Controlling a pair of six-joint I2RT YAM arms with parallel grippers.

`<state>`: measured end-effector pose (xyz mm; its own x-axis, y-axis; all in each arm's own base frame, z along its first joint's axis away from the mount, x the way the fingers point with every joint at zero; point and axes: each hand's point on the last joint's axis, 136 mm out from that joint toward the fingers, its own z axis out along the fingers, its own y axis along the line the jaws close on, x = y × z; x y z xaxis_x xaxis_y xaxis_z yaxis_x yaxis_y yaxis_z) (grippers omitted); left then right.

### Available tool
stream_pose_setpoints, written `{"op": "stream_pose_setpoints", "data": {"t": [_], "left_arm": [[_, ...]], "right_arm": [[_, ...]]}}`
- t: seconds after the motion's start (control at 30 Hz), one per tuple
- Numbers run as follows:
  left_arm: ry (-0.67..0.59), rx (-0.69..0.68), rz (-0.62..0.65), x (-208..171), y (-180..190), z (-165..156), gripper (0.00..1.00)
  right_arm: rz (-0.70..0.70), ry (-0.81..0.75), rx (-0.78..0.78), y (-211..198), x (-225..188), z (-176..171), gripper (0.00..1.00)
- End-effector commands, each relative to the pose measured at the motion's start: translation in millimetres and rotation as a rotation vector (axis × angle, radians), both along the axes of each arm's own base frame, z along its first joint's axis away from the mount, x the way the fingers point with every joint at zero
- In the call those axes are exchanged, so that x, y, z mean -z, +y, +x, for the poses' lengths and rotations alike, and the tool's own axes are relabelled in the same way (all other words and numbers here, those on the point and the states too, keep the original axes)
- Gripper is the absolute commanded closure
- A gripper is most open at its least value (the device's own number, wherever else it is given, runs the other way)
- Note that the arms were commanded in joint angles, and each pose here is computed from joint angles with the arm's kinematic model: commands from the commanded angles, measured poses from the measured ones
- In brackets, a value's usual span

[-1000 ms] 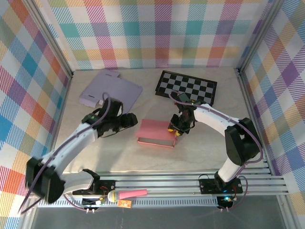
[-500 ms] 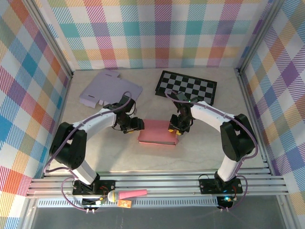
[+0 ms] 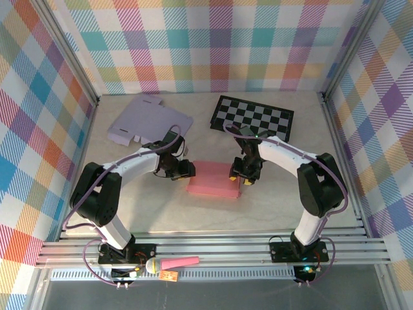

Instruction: Fold the paper box

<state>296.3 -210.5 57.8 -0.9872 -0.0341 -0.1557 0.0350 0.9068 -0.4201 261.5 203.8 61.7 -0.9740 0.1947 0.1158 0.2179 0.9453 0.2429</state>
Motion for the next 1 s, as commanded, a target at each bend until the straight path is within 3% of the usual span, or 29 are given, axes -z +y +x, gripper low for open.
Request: {"op": "stream_pose_setpoints", "data": {"t": [0.0,0.43,0.97], "left_arm": [[0.027,0.006,-0.003,10.1,1.7,-5.5,0.62],[0.045,-0.001,-0.008,19.6,2.9,-11.6,0.62],[0.028,-0.004,-0.072,16.6,-8.9,-7.6,0.73]], "right_arm": [[0.004,0.02,-0.025,-4.7,3.6,-6.1,0.51],[0.043,0.035,-0.025,2.9,25.5,-4.3,0.56],[0.158,0.025,-0.039,17.0,35.8,2.0,0.78]]}}
